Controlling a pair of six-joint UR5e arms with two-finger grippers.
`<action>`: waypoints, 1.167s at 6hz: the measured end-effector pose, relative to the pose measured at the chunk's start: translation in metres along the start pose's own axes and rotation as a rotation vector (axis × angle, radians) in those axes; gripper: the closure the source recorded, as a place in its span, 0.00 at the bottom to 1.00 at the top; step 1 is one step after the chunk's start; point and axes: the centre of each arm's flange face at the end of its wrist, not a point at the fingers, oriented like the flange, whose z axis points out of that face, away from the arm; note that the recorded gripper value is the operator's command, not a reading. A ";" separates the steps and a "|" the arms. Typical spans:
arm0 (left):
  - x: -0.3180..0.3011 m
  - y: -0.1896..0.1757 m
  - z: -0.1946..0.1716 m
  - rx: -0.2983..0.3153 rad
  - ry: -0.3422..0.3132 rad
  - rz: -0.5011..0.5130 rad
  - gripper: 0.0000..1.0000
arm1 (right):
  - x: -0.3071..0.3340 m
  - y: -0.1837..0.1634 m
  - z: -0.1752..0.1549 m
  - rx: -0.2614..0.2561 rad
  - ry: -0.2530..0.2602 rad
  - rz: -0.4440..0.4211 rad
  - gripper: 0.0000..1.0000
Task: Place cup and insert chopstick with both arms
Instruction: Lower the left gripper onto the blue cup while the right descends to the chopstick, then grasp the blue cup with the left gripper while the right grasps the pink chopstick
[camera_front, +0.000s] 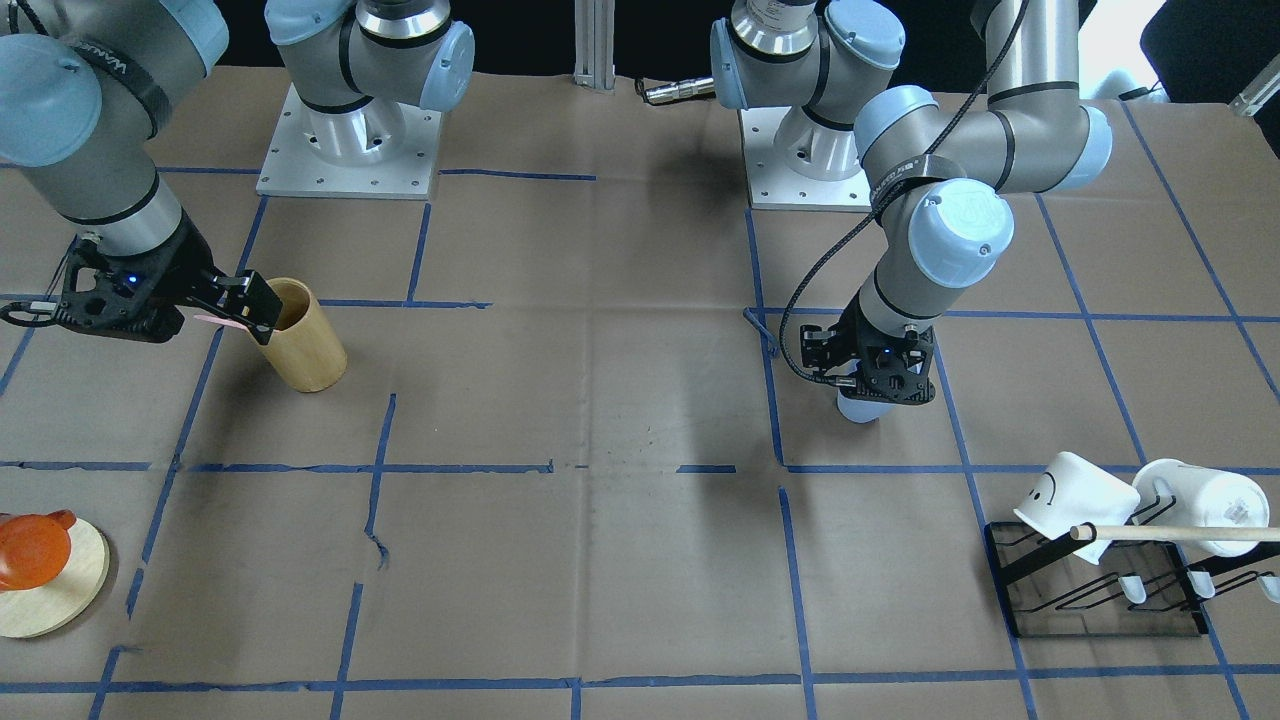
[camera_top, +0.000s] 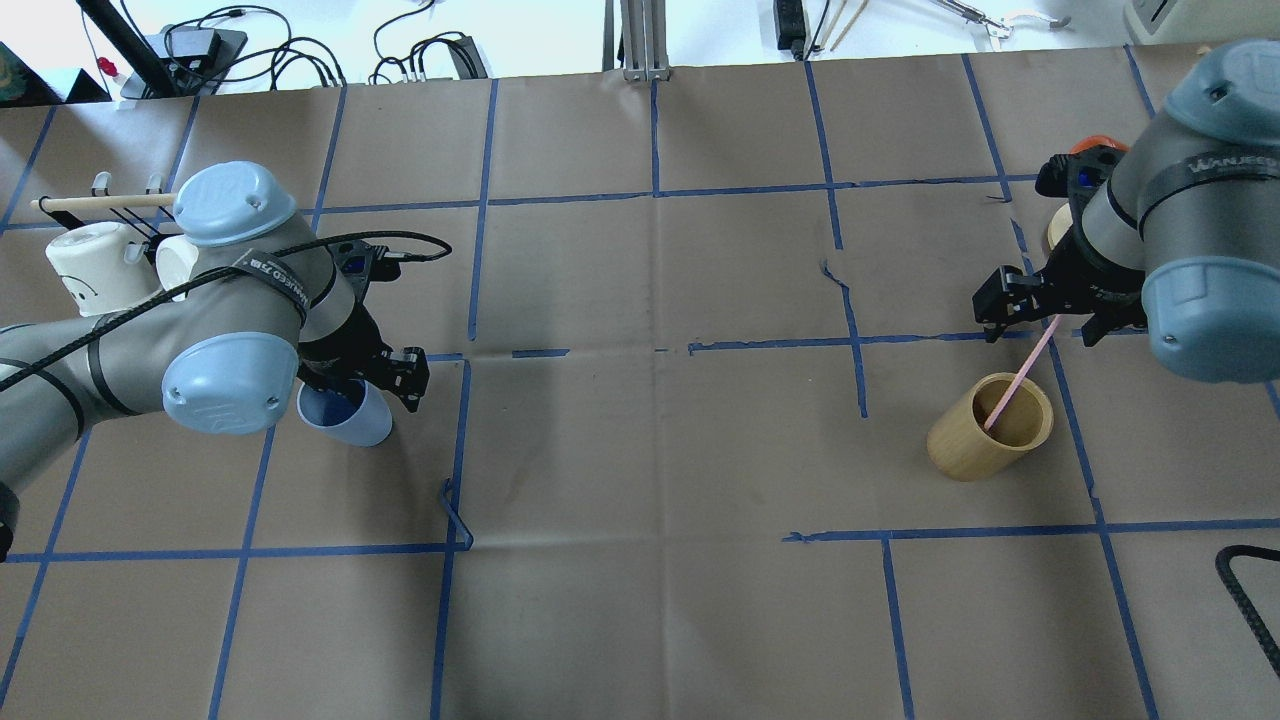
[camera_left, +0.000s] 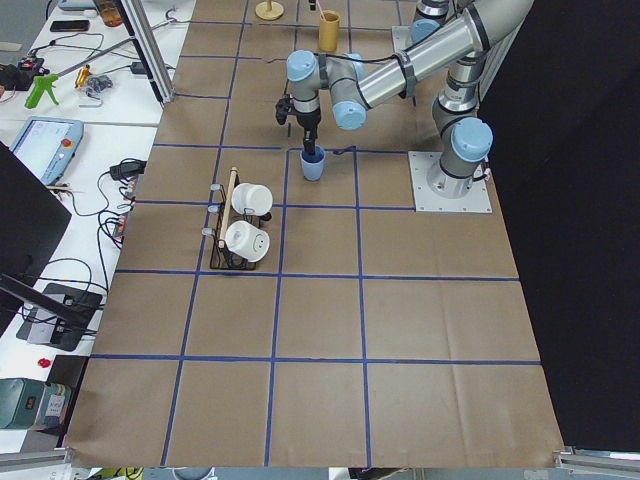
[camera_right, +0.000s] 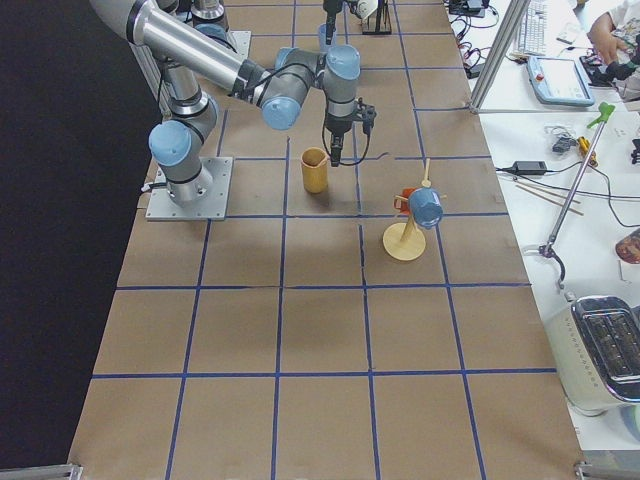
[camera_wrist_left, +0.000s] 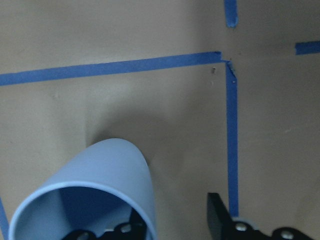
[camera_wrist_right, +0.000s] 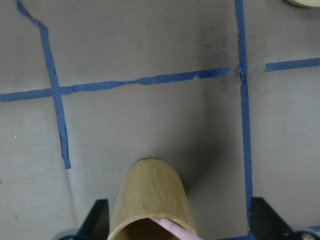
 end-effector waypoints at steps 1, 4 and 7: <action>0.000 -0.001 -0.002 0.005 -0.002 -0.004 0.98 | -0.001 0.003 -0.002 -0.001 0.000 0.000 0.36; 0.029 -0.014 -0.038 0.060 0.004 -0.072 0.98 | -0.001 0.004 -0.005 -0.002 0.001 -0.001 0.92; 0.193 -0.049 -0.068 0.156 0.038 -0.227 0.98 | 0.000 0.005 -0.017 0.022 0.005 0.000 0.92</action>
